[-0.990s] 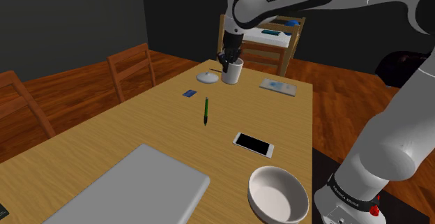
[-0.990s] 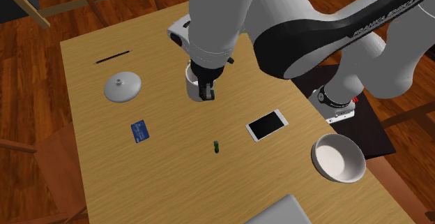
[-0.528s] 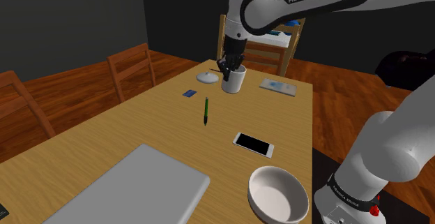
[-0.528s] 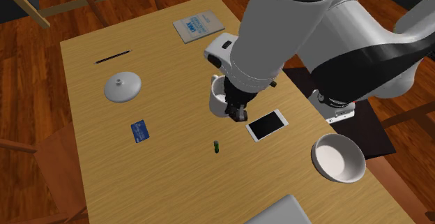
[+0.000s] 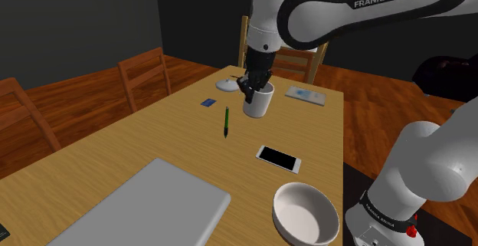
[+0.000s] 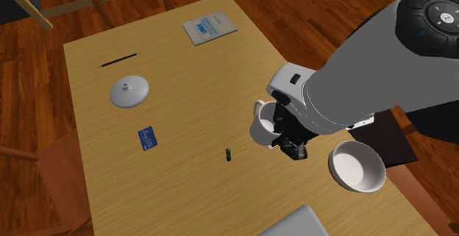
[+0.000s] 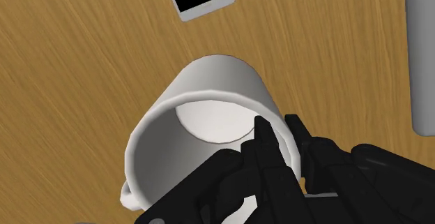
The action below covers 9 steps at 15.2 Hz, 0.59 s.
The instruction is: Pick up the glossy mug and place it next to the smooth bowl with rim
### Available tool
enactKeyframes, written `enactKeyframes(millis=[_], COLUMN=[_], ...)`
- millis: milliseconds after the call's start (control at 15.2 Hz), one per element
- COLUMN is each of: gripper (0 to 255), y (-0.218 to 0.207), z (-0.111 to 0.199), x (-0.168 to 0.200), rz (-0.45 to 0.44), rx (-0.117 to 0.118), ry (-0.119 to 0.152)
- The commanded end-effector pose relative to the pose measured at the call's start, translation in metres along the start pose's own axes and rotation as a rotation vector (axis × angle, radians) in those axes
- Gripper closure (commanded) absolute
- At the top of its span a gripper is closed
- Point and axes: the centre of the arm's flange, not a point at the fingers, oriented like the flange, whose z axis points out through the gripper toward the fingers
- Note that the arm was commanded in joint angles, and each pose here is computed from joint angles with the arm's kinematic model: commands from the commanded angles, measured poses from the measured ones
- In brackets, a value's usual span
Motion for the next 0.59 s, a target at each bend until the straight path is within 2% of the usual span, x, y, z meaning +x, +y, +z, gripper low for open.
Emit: enactKeyframes(millis=[0, 528], gripper=[255, 255], y=[-0.020, -0.096], z=[-0.004, -0.021], x=[-0.018, -0.089], rz=[0.001, 0.001], rx=[0.000, 0.000], ry=[0.000, 0.000])
